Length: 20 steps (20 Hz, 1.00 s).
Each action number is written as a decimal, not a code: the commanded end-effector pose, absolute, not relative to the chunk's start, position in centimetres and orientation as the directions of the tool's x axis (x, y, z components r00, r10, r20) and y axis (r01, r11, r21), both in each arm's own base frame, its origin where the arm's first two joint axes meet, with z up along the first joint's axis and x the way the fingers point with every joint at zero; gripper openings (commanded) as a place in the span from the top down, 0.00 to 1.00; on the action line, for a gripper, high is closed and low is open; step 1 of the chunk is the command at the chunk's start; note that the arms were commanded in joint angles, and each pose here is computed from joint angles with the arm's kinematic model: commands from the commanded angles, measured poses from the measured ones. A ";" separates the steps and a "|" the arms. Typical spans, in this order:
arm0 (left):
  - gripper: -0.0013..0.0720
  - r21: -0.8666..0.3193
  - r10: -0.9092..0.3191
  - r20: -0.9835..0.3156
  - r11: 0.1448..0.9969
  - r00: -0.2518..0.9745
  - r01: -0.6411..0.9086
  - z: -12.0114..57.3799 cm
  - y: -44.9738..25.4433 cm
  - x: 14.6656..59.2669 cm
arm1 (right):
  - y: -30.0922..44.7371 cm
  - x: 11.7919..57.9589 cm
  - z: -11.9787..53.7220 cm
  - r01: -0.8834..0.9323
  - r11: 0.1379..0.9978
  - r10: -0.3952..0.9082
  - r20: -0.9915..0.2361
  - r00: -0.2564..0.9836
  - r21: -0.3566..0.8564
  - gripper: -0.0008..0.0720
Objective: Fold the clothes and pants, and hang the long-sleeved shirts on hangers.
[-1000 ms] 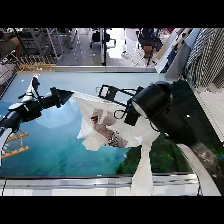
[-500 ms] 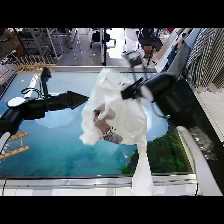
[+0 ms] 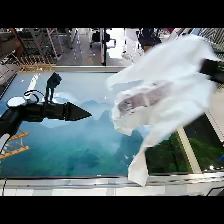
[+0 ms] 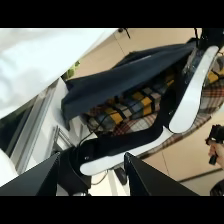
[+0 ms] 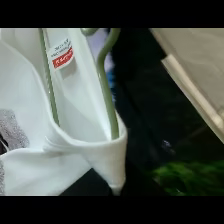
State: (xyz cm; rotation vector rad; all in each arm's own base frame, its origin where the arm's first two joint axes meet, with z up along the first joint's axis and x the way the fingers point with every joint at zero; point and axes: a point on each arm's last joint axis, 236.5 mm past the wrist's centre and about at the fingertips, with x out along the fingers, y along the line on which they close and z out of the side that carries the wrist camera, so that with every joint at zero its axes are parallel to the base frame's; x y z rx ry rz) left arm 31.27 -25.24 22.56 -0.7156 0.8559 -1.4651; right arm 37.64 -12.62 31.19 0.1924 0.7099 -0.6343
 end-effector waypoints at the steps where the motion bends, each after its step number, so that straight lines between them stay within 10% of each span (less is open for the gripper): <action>1: 0.44 -0.843 -0.993 -0.056 -0.010 -0.107 0.538 22.8 -25.2 30.4 | -23.5 23.8 31.7 0.891 0.421 -0.682 -0.707 0.187 -0.171 0.97; 7: 0.44 -0.844 -0.989 -0.053 -0.029 -0.137 0.536 22.8 -25.1 29.7 | -34.5 8.7 40.4 0.993 -0.070 -0.902 -0.420 -0.102 -0.093 0.97; 15: 0.44 -0.848 -0.973 -0.043 -0.085 -0.228 0.523 23.0 -24.7 27.6 | -43.5 5.1 51.0 0.991 -0.131 -0.985 0.104 -0.134 0.035 0.97; 20: 0.44 -0.853 -0.973 -0.043 -0.083 -0.228 0.515 23.0 -24.7 27.6 | -48.1 1.6 48.2 0.945 -0.188 -0.974 0.076 -0.215 0.269 0.96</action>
